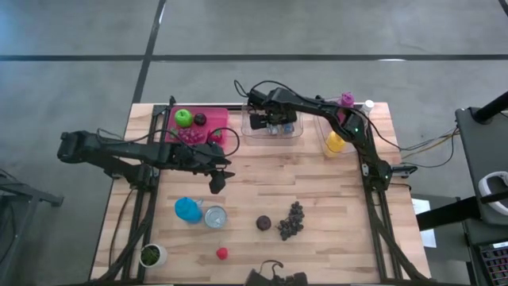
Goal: Pick & Place Food Item
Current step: Put the yellow and blue tuna can into the left transparent bin, then put the blue water bottle into the right transparent bin
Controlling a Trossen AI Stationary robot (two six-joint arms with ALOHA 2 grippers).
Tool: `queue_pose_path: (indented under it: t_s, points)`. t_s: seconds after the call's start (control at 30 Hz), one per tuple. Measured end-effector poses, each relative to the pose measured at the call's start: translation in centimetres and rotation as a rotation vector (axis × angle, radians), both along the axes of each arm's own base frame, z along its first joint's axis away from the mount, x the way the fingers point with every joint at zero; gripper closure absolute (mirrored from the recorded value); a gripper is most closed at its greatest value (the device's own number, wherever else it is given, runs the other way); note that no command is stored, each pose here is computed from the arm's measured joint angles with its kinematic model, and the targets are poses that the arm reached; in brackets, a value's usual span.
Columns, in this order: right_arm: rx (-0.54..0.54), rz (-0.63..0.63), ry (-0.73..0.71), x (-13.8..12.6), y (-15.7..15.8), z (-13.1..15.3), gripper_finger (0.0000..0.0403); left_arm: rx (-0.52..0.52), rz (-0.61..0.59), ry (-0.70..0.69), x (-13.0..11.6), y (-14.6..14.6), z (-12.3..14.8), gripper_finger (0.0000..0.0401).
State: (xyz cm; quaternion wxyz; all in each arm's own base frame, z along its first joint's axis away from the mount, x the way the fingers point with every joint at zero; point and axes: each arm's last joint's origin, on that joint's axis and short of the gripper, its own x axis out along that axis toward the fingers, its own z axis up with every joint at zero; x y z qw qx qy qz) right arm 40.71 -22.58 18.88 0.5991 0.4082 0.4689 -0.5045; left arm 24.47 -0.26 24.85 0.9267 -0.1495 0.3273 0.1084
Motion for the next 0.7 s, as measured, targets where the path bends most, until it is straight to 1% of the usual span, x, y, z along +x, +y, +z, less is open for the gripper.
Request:
queue_pose_path:
  t_s: [0.27, 0.43, 0.7]
  points:
    - [-0.016, 0.0, -0.029, 0.2, -0.1, 1.2, 0.0142, -0.017, 0.01, -0.002, 0.0, 0.0, 0.0, 0.0169]
    - [-0.014, -0.002, -0.016, 0.1, -0.2, 2.2, 0.0133, -0.017, 0.01, -0.002, 0.0, 0.0, 0.0, 0.0176]
    - [-0.052, 0.035, -0.04, 0.0, -0.5, 4.8, 0.0123, -0.018, 0.011, -0.002, 0.0, 0.0, 0.0, 0.0175]
